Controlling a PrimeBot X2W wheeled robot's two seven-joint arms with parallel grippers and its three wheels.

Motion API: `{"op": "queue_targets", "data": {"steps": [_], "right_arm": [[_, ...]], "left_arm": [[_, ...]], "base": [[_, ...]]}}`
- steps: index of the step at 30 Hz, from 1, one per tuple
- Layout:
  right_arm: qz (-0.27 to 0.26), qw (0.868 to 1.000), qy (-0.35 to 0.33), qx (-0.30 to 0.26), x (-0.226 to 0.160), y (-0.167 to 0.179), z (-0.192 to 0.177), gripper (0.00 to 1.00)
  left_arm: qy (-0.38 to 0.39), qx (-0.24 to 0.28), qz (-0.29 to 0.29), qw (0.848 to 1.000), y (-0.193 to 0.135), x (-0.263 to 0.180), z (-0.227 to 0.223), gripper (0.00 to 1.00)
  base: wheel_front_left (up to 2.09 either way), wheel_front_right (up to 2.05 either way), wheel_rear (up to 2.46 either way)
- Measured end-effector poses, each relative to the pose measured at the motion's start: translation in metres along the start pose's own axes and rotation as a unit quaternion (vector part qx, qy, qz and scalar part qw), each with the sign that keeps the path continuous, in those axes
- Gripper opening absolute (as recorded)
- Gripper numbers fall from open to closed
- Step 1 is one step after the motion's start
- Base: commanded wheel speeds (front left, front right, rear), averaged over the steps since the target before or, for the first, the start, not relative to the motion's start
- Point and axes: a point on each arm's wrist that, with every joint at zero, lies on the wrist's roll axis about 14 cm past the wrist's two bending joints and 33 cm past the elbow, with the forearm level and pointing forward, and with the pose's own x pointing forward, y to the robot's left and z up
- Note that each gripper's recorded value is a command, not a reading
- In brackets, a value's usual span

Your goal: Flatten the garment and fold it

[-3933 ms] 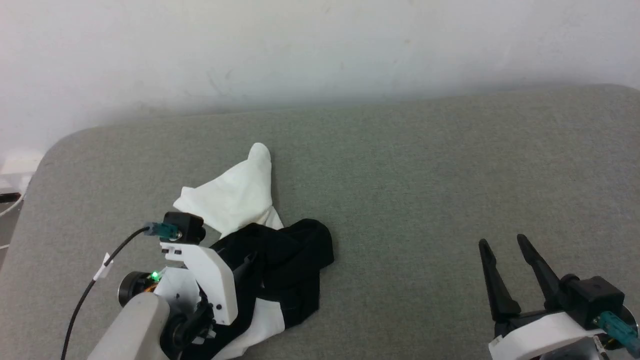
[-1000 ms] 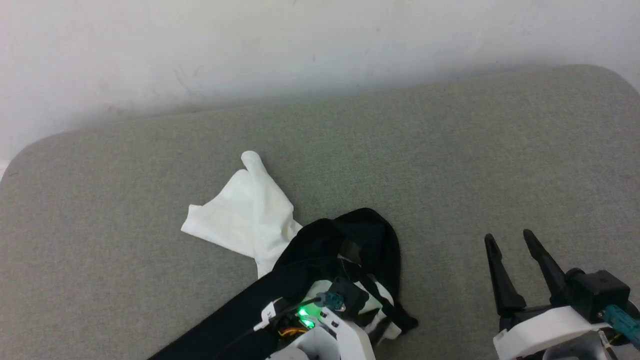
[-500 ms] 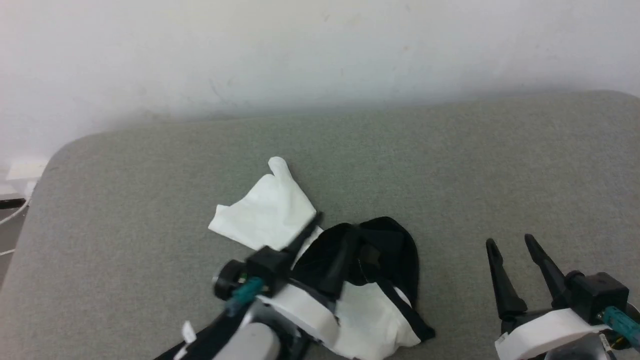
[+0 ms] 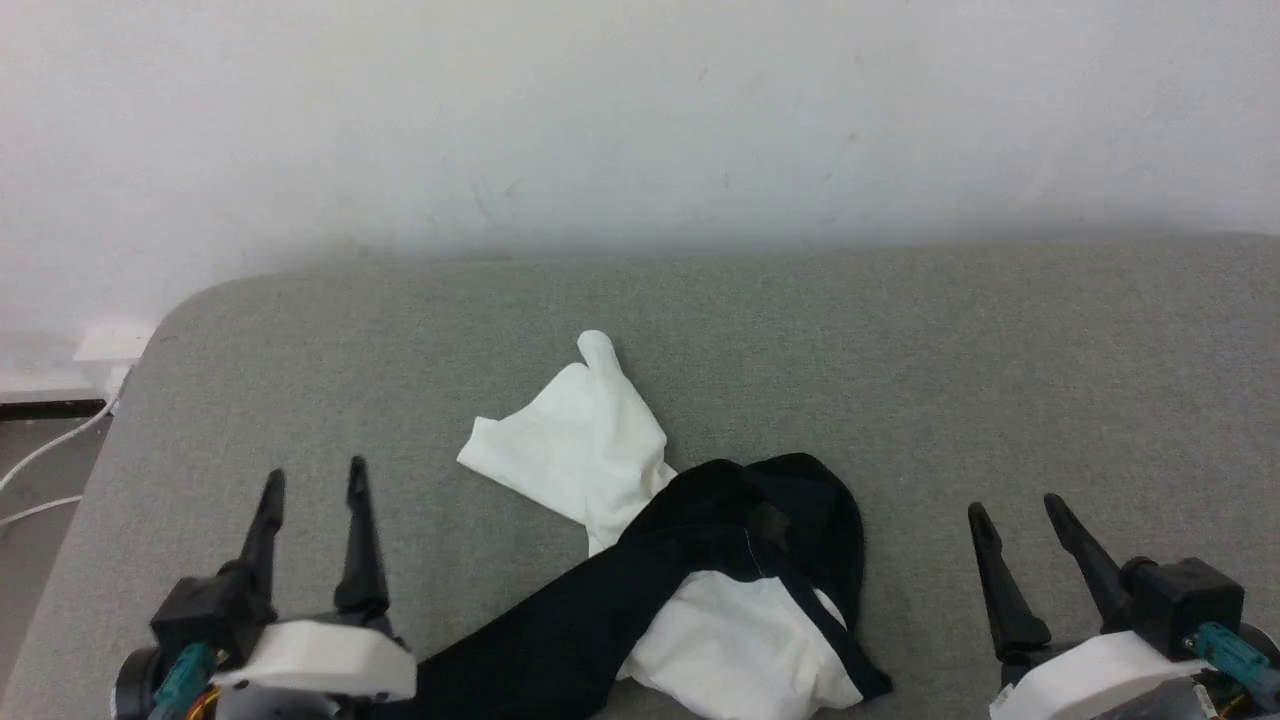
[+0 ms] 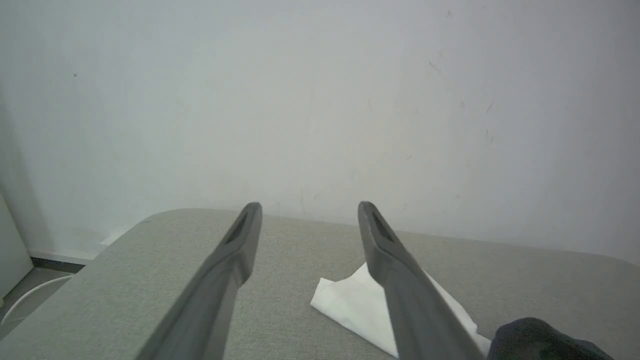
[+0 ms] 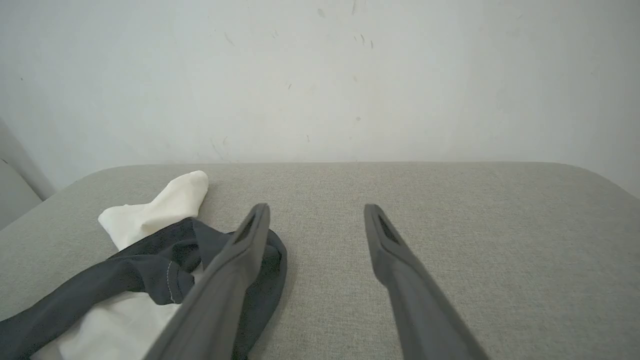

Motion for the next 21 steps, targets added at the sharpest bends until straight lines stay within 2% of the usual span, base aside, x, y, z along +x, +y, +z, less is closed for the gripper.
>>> {"op": "queue_targets", "data": {"steps": [6,10,14,17,21], "right_arm": [[0.006,0.999,0.052,0.003,0.005,0.003,-0.023,1.00],[0.021,0.994,0.107,-0.006,0.025,0.011,-0.040,1.00],[0.071,0.985,0.154,-0.014,0.053,0.043,-0.047,1.00],[0.121,0.972,0.196,-0.038,0.071,0.076,-0.053,1.00],[0.170,0.946,0.265,-0.077,0.082,0.109,-0.071,1.00]], "left_arm": [[0.027,0.032,0.056,0.998,0.045,-0.032,-0.011,1.00],[0.039,0.034,0.061,0.997,0.049,-0.043,-0.017,1.00],[0.046,0.030,0.055,0.997,0.044,-0.047,-0.021,1.00],[0.048,0.023,0.054,0.997,0.042,-0.044,-0.023,1.00],[0.049,0.014,0.051,0.997,0.038,-0.039,-0.025,1.00]], "base": [[0.00,0.00,0.00],[0.00,0.00,0.00],[0.00,0.00,0.00],[0.00,0.00,0.00],[0.00,0.00,0.00]]}}
